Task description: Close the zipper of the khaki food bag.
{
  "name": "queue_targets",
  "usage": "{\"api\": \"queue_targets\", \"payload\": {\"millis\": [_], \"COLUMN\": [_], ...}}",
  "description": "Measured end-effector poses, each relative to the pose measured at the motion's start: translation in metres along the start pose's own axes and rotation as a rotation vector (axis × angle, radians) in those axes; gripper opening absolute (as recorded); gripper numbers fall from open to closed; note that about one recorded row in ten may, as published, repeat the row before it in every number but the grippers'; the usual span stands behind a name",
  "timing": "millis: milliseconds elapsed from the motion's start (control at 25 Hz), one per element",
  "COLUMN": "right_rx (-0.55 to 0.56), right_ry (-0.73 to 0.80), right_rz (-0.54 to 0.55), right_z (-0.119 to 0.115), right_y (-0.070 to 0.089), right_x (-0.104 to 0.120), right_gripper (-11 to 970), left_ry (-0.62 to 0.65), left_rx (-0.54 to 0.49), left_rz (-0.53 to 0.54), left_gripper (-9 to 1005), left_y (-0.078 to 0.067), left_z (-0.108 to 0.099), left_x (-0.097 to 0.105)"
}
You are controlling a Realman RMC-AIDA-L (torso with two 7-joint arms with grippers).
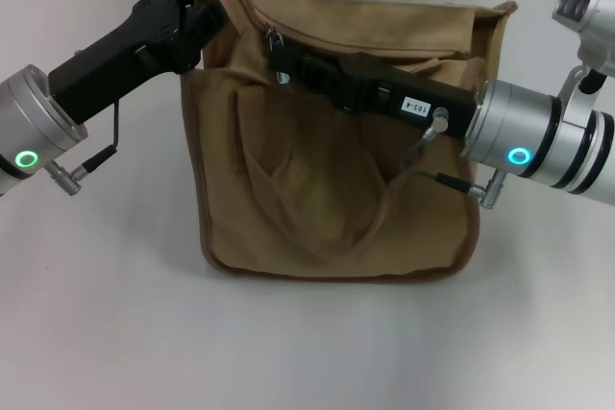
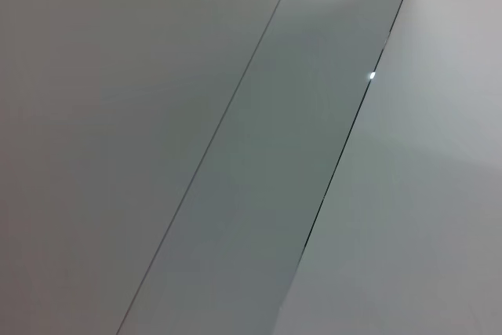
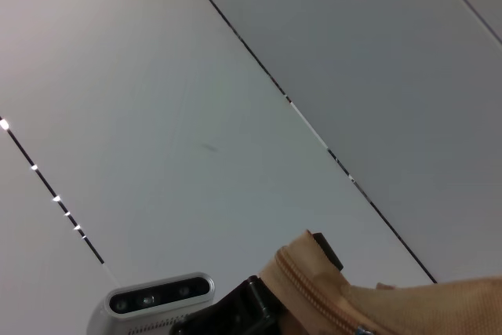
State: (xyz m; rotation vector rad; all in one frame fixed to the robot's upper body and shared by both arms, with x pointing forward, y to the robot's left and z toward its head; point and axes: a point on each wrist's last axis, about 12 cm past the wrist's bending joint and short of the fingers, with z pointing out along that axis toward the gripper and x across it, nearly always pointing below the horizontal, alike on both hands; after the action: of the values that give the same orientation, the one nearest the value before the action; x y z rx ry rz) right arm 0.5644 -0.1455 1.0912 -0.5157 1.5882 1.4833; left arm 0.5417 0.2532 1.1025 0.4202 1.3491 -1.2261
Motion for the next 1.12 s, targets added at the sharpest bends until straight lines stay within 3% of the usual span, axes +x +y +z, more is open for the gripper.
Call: {"api": "queue_targets", "payload": {"millis": [240, 920, 1120], "right_rx": [0.002, 0.062, 0.089], "right_ry": [-0.002, -0.062, -0.08], "right_rz": [0.0, 0.038, 0.065], "right_z": [0.0, -0.028, -0.048], "right_y": [0.0, -0.004, -0.005], "right_x": [0.0, 0.009, 0.015], "right_gripper": [-2, -2, -1], "left_ry": [-0.002, -0.049, -0.071], "left_rx": [-0.001, -0.071, -0.104], "left_rz": [0.001, 0.011, 0.016], "left_gripper": [28, 28, 27], "left_y": [0.0, 0.004, 0.006], "left_z": [0.0, -0.018, -0.025], "left_x": [0.0, -0.003, -0.005]}}
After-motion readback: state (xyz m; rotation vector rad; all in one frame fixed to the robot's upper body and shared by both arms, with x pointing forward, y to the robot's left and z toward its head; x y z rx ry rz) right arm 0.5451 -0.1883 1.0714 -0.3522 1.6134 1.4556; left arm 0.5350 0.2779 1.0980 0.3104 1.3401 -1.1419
